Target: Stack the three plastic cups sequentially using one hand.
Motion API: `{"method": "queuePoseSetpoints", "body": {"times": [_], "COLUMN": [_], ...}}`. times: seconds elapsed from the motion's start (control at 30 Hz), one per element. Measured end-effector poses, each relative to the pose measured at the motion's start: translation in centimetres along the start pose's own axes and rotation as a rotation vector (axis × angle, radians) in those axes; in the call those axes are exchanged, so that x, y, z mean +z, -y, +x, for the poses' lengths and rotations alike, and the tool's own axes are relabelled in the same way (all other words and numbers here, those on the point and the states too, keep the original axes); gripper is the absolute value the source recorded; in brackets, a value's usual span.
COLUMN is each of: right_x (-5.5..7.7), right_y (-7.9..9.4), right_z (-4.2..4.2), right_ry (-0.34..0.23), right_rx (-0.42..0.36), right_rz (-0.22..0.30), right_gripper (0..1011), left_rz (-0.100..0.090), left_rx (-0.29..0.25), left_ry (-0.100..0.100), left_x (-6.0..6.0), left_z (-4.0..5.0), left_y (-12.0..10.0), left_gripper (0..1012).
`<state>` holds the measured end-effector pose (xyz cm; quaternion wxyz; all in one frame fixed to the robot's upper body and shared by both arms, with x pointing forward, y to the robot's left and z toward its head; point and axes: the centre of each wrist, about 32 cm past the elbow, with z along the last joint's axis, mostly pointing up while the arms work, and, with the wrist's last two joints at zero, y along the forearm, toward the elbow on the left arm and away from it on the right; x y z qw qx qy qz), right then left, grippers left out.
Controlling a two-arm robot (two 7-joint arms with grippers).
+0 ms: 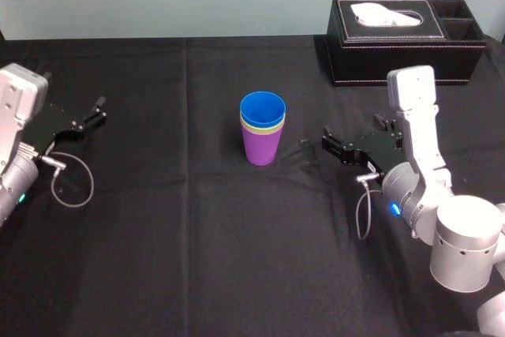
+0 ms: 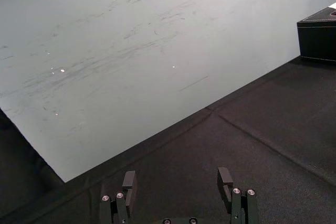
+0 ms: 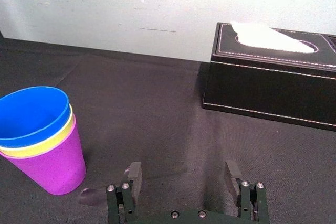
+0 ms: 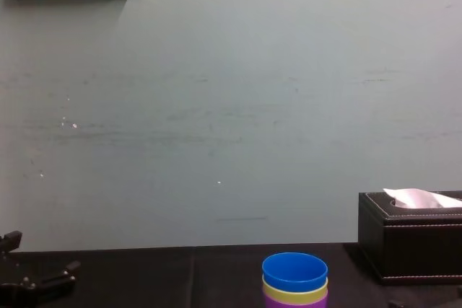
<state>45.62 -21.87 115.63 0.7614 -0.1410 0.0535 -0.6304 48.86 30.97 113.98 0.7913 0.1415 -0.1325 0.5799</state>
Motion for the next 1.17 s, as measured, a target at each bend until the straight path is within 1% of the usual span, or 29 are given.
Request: {"method": "queuePoseSetpoints", "body": {"times": [1.17], "right_x": [0.0], "right_y": [0.0], "right_z": [0.0], "right_ry": [0.0], "right_rx": [0.0], "right_rz": [0.0], "right_gripper": [1000], "left_rz": [0.0], "left_rx": [0.0], "left_ry": [0.0], "left_x": [0.0], "left_z": [0.0], "left_y": [0.0], "left_gripper": [1010]}}
